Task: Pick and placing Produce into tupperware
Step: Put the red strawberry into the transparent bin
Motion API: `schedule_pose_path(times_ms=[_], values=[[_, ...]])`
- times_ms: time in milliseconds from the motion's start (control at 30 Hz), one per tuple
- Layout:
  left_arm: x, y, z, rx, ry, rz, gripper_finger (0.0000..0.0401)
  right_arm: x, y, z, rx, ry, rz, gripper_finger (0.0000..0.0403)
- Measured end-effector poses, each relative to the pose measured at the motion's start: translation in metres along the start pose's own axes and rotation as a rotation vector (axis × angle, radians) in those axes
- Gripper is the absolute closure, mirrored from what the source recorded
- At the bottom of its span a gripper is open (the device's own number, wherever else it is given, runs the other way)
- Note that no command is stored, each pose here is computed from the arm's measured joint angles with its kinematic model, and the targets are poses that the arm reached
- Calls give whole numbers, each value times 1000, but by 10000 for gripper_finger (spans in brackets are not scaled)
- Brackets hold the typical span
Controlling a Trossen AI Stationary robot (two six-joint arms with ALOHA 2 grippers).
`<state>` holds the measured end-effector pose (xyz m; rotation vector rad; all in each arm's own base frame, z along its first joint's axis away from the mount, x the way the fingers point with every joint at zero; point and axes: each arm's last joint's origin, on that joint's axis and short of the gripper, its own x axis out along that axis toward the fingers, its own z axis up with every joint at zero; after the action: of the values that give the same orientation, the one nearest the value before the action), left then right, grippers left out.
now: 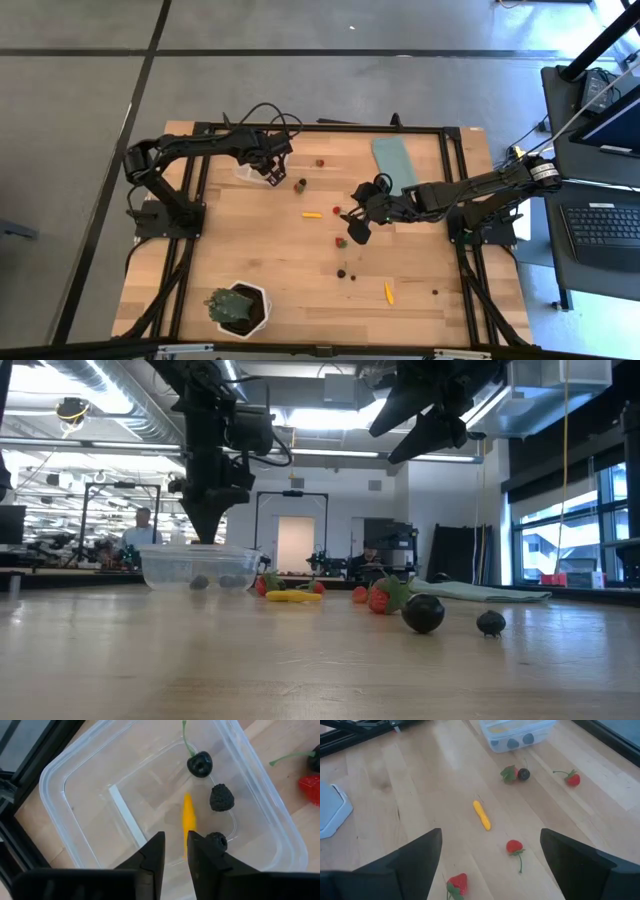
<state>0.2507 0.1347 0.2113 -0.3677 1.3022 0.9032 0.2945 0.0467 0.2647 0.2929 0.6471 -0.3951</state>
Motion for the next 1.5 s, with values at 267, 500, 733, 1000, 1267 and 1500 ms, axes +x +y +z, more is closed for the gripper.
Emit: schedule_pose_path(times_ms=[267,500,733,1000,1267,1500], values=[[-7,-10,1,72,-38,-118,293,0,0,0,-2,0,0,64],[-18,-37,6,112,-181,-270,229,0,0,0,-3,1,0,64],[-25,-53,5,165,-239,-314,211,0,0,0,-5,2,0,64],[-26,-55,6,199,-255,-348,216,0,0,0,-2,1,0,64],[-24,-59,10,171,-280,-386,217,0,0,0,1,1,0,64],[-24,-59,10,168,-284,-374,217,0,0,0,20,1,0,64]])
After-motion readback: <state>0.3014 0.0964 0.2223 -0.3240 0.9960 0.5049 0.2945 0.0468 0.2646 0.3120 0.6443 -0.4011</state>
